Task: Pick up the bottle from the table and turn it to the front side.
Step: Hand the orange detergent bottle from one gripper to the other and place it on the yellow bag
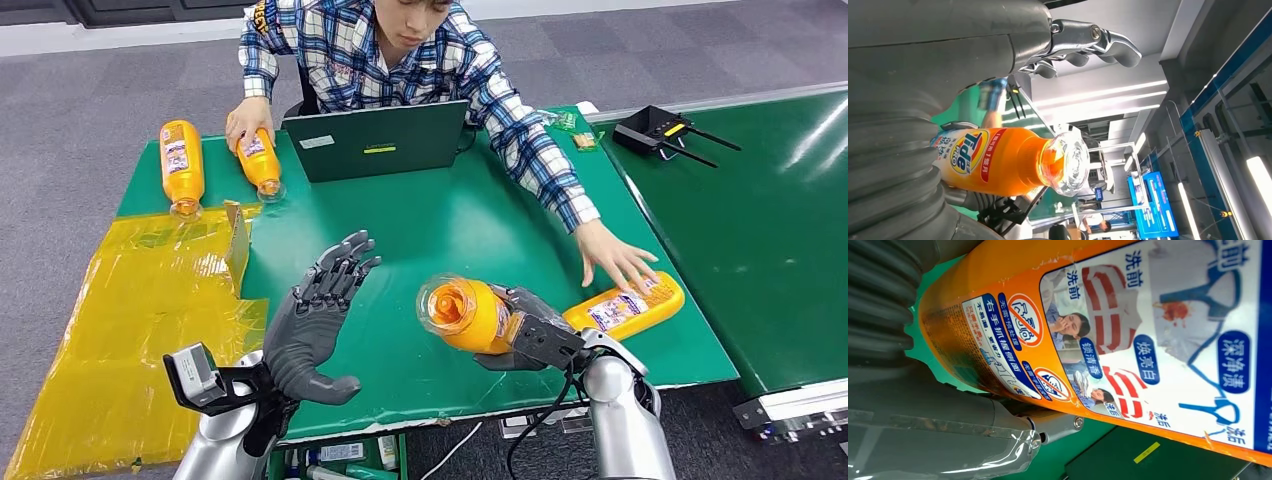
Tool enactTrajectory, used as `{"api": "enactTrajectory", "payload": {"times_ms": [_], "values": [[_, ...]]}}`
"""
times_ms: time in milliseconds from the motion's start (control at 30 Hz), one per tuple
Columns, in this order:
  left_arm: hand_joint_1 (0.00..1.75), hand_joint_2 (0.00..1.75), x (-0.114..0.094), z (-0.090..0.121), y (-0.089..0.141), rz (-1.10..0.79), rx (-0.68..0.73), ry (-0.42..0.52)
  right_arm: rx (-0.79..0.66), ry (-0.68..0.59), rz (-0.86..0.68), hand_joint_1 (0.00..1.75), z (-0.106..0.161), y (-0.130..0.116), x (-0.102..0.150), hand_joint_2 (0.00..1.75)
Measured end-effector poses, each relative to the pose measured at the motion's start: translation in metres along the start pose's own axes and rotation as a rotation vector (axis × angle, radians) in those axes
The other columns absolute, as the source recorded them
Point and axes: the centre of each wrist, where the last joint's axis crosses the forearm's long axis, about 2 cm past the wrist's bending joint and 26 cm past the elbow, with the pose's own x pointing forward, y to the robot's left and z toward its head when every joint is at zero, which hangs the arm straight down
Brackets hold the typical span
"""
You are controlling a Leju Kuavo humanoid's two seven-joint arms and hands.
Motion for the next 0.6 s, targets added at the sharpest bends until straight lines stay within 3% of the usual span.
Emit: {"api": "enactTrajectory", "payload": {"times_ms": [400, 600], "values": [[0.0, 1.75, -0.003, 0.001, -0.003, 0.011, -0.014, 0.014, -0.002, -0.001, -0.001, 1.75, 0.001, -0.001, -0.001, 1.75], [0.0, 1.75, -0.013, 0.004, -0.01, 0.038, -0.07, 0.066, -0.014, -0.017, -0.002, 1.75, 0.0, -0.003, 0.001, 1.75]]}}
